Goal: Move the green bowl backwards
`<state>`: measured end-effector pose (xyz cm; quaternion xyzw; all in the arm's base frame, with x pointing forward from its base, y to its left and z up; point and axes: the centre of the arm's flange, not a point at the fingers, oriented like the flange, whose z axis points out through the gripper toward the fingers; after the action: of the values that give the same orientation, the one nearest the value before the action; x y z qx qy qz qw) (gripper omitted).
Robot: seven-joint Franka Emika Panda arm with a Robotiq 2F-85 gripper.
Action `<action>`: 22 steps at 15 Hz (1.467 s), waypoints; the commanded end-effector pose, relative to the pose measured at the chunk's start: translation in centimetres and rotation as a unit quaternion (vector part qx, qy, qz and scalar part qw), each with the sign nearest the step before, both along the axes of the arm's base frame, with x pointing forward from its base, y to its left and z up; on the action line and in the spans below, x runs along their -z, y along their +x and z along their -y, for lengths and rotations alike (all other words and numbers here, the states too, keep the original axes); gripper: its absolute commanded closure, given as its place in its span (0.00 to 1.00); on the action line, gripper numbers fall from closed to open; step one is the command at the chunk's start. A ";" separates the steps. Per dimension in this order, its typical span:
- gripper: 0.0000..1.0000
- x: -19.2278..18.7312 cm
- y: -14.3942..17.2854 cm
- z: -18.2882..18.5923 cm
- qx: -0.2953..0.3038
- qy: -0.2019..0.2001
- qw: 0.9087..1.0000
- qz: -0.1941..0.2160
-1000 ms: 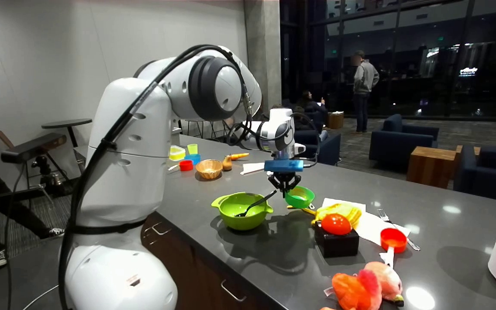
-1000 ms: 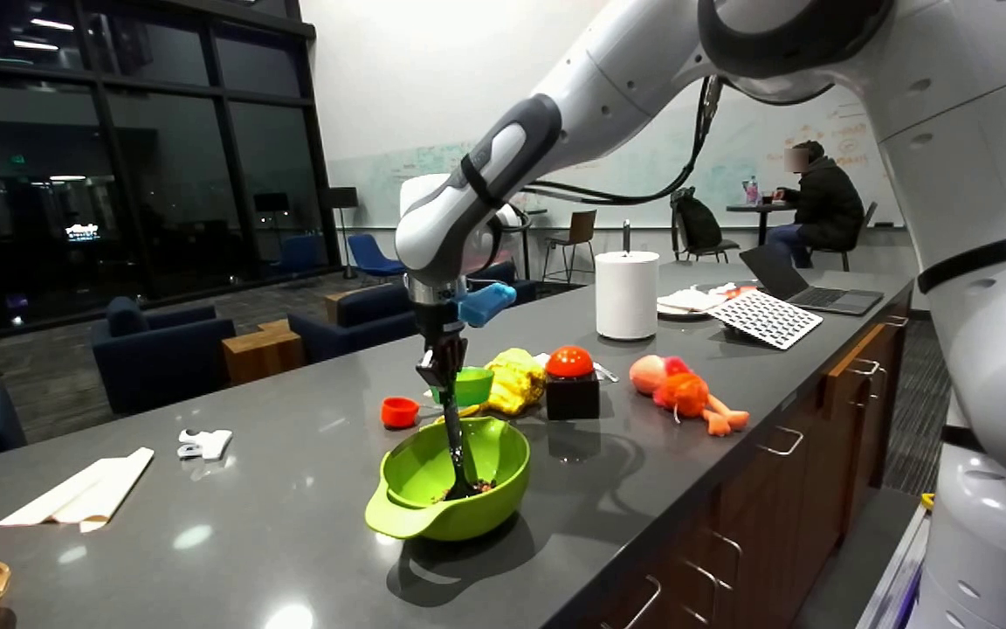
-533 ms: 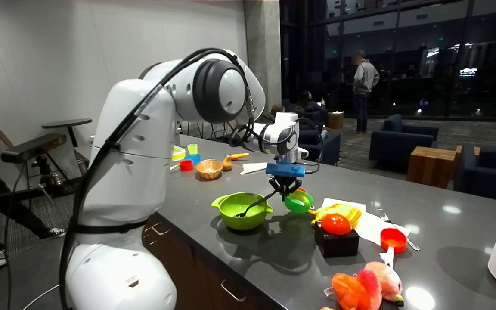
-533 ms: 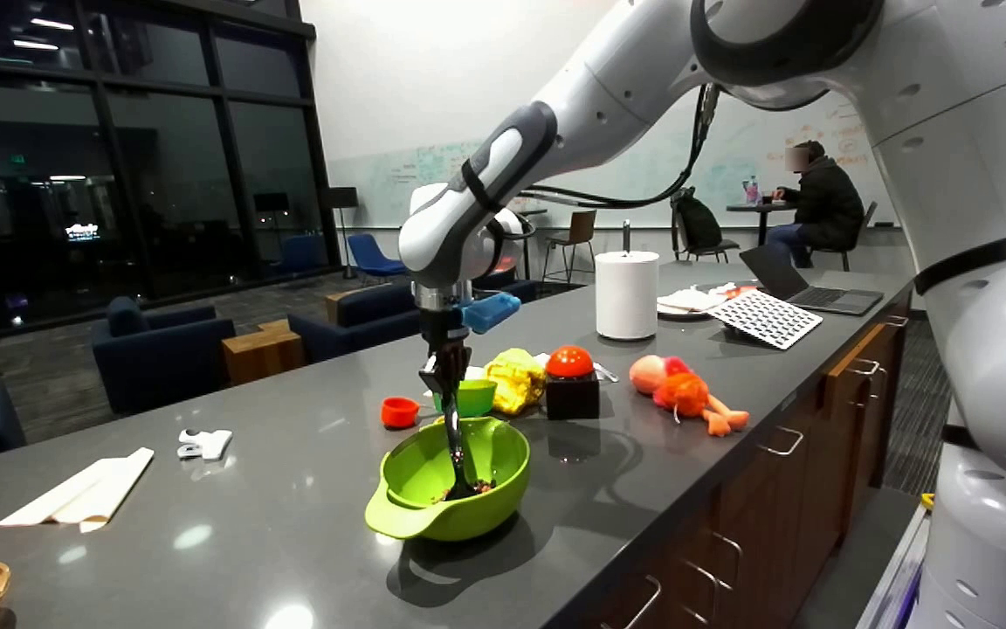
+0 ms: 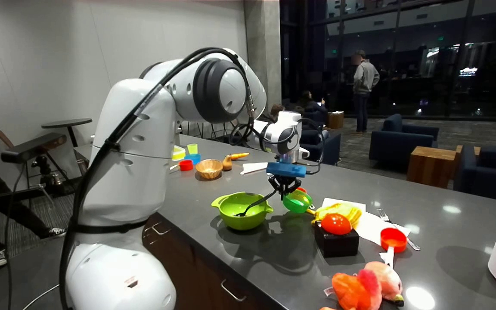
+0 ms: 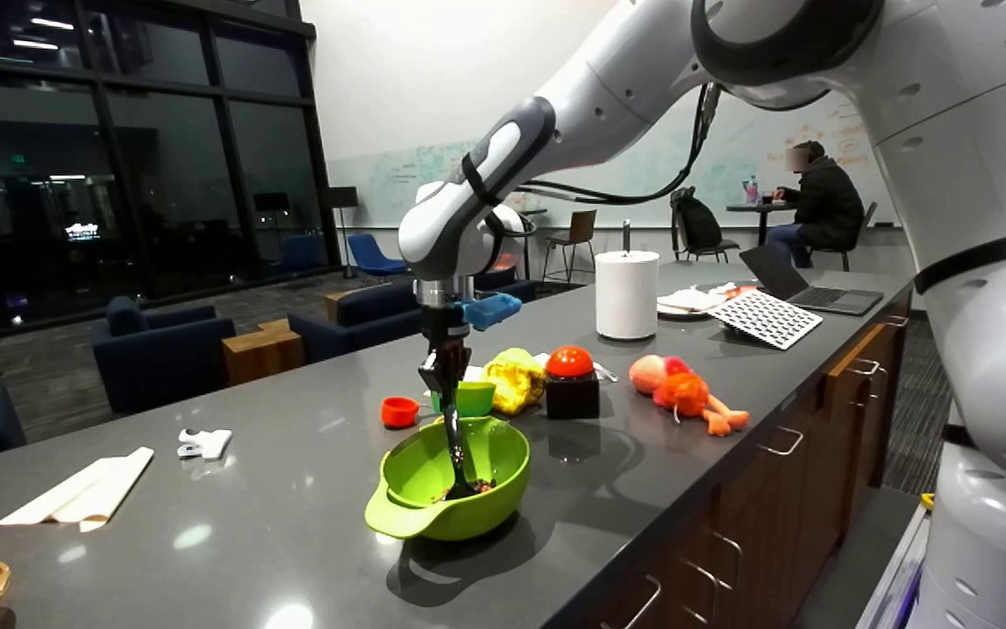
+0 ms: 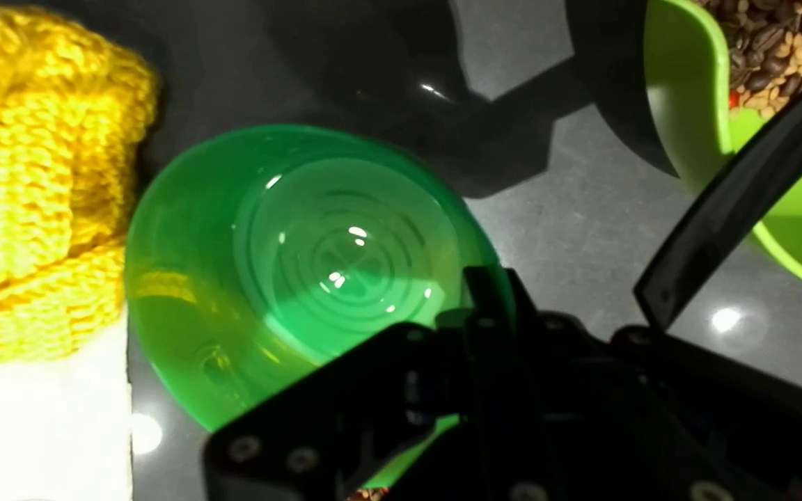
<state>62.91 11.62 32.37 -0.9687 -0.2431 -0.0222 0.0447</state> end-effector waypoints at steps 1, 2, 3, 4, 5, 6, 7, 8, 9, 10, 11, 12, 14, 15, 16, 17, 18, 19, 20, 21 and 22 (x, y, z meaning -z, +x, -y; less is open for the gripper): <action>0.70 -0.9 0.2 0.1 -0.006 0.011 1.000 -0.002; 0.66 -0.9 0.3 0.1 -0.007 0.012 1.000 -0.001; 0.60 -1.0 0.3 0.1 -0.007 0.012 1.000 0.000; 0.53 -1.0 0.3 0.1 -0.007 0.012 1.000 0.003; 0.48 -1.1 0.4 0.1 -0.007 0.013 1.000 0.005; 0.41 -1.1 0.4 0.1 -0.007 0.012 1.000 0.007; 0.34 -1.2 0.5 0.1 -0.007 0.010 1.000 0.008; 0.27 -1.2 0.5 0.1 -0.006 0.007 1.000 0.010; 0.19 -1.4 0.5 0.1 -0.005 0.003 1.000 0.013; 0.13 -1.4 0.6 0.2 -0.002 -0.009 1.000 0.018; 0.07 -1.5 0.6 0.3 -0.002 -0.016 1.000 0.021; 0.01 -1.6 0.7 0.4 0.001 -0.027 0.999 0.026; 0.00 -4.9 -2.1 -0.8 0.008 -0.048 0.998 0.038; 0.00 -5.7 -2.6 -1.1 0.014 -0.058 0.997 0.042; 0.00 -6.9 -3.1 -1.5 0.024 -0.070 0.996 0.048; 0.00 -8.4 -4.0 -2.1 0.035 -0.081 0.995 0.056; 0.00 -9.6 -4.8 -2.6 0.049 -0.086 0.993 0.062; 0.00 -11.1 -6.0 -3.1 0.070 -0.088 0.991 0.067; 0.00 -12.3 -7.1 -3.1 0.099 -0.090 0.989 0.070; 0.00 -13.3 -8.2 -3.1 0.126 -0.089 0.985 0.074; 0.00 -14.2 -9.5 -2.7 0.161 -0.083 0.981 0.072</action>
<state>58.35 15.12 43.49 -0.9833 -0.1601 -0.0730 -0.0473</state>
